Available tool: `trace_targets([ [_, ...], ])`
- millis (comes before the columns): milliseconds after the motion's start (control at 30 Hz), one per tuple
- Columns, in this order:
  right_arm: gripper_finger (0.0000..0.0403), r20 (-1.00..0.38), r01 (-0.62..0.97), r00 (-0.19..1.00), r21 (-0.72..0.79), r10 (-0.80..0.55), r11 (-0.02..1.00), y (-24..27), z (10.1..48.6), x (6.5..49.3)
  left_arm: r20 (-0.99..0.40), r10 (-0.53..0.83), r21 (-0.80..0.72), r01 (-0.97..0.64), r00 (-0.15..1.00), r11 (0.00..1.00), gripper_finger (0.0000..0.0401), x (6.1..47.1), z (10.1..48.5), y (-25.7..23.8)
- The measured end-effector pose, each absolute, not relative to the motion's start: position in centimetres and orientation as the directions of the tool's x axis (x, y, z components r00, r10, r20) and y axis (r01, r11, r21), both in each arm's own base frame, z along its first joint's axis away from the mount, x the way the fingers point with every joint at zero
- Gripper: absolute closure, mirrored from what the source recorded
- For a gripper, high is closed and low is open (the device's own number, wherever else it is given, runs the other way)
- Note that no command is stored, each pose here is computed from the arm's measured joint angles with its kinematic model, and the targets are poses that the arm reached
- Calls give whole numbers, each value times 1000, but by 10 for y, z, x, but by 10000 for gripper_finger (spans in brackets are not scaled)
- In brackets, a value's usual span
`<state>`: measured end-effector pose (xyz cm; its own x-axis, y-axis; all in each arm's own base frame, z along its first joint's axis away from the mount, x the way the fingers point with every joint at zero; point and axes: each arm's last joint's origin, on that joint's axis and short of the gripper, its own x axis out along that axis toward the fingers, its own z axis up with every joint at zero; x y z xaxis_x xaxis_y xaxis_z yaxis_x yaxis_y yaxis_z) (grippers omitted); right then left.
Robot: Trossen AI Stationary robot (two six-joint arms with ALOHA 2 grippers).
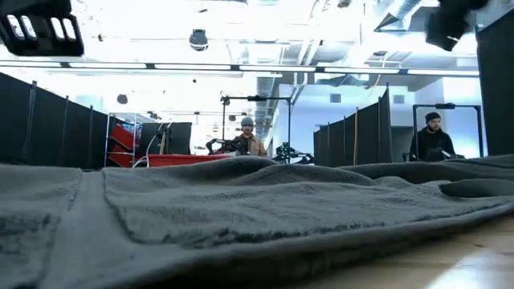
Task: Roll towel
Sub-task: Roll the black towel
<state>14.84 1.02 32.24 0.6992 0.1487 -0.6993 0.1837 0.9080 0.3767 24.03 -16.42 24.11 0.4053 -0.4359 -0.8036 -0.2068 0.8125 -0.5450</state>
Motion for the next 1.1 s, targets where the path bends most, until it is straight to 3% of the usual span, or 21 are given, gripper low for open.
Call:
trace_targets([
  [200,243,-542,2,810,388,226,922,78,298,237,-932,-276,-297,-58,237,953,317,188,249,-160],
  [467,245,-574,71,793,420,204,905,174,218,345,-962,-234,-216,130,144,968,318,152,241,-181],
  [700,246,-676,36,709,321,202,946,235,208,415,-965,-209,-189,128,159,974,318,139,239,-190],
  [833,246,-725,-17,662,237,188,971,252,206,441,-966,-205,-193,89,160,977,318,137,239,-191],
  [1100,246,-747,-69,628,228,220,971,275,183,476,-974,-177,-175,28,142,984,318,136,238,-188],
])
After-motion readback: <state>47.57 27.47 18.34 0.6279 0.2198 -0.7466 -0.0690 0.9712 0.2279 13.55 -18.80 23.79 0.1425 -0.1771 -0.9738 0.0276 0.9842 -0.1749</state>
